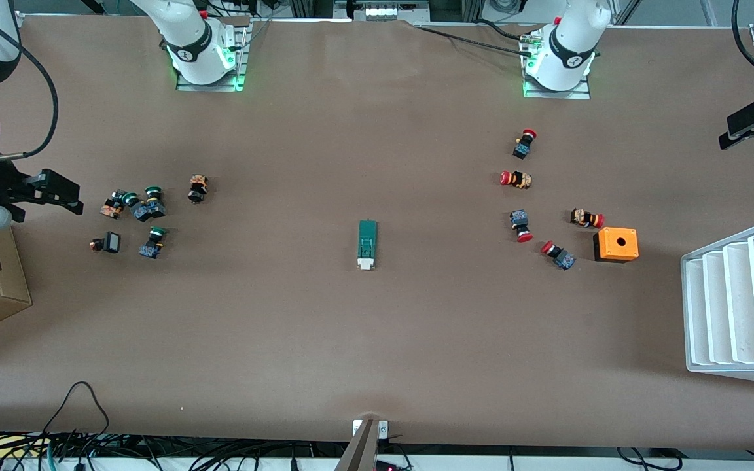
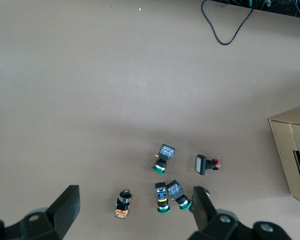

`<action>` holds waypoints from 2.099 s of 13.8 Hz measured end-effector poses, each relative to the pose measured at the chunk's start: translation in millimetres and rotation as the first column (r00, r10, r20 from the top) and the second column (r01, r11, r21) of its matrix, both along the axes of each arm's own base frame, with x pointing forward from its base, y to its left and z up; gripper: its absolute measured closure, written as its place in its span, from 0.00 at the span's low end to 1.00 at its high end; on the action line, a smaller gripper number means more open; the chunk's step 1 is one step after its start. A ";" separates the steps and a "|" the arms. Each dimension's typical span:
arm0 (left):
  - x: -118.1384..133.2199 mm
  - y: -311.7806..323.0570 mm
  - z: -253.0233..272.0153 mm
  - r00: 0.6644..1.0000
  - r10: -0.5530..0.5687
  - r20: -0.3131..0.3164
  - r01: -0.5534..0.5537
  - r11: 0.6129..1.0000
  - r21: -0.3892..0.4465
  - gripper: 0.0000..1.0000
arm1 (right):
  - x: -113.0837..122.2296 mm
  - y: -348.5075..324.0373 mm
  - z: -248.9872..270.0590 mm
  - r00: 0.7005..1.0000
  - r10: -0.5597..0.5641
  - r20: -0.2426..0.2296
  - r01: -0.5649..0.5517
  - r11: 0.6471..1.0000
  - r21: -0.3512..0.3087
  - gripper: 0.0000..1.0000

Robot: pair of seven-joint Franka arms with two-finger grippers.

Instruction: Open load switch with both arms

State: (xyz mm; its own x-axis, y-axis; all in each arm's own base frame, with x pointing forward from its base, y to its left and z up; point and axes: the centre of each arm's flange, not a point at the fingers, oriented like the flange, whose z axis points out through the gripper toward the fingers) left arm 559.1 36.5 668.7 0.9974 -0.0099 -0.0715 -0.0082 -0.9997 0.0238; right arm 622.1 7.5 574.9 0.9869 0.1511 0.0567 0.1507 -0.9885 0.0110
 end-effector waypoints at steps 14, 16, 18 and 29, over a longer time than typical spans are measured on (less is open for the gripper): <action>6.1 -11.0 -7.8 1.000 -0.020 -0.012 0.020 1.000 -0.009 0.00 | 0.9 -0.1 -0.2 1.000 0.000 0.005 0.000 1.000 0.000 0.00; 0.7 -24.5 4.1 0.999 -0.047 0.010 0.047 0.999 -0.011 0.00 | 1.0 -0.2 -0.3 1.000 0.000 0.005 0.000 1.000 0.000 0.00; -3.1 -43.8 15.2 0.996 -0.083 0.033 0.084 0.996 -0.014 0.00 | 1.1 -0.3 -0.4 1.000 0.000 0.005 0.000 1.000 0.000 0.00; 43.7 -157.4 -93.6 0.952 -0.282 -0.118 0.278 0.959 -0.050 0.00 | 1.4 -0.3 -0.9 1.000 0.000 0.005 0.000 1.000 0.000 0.00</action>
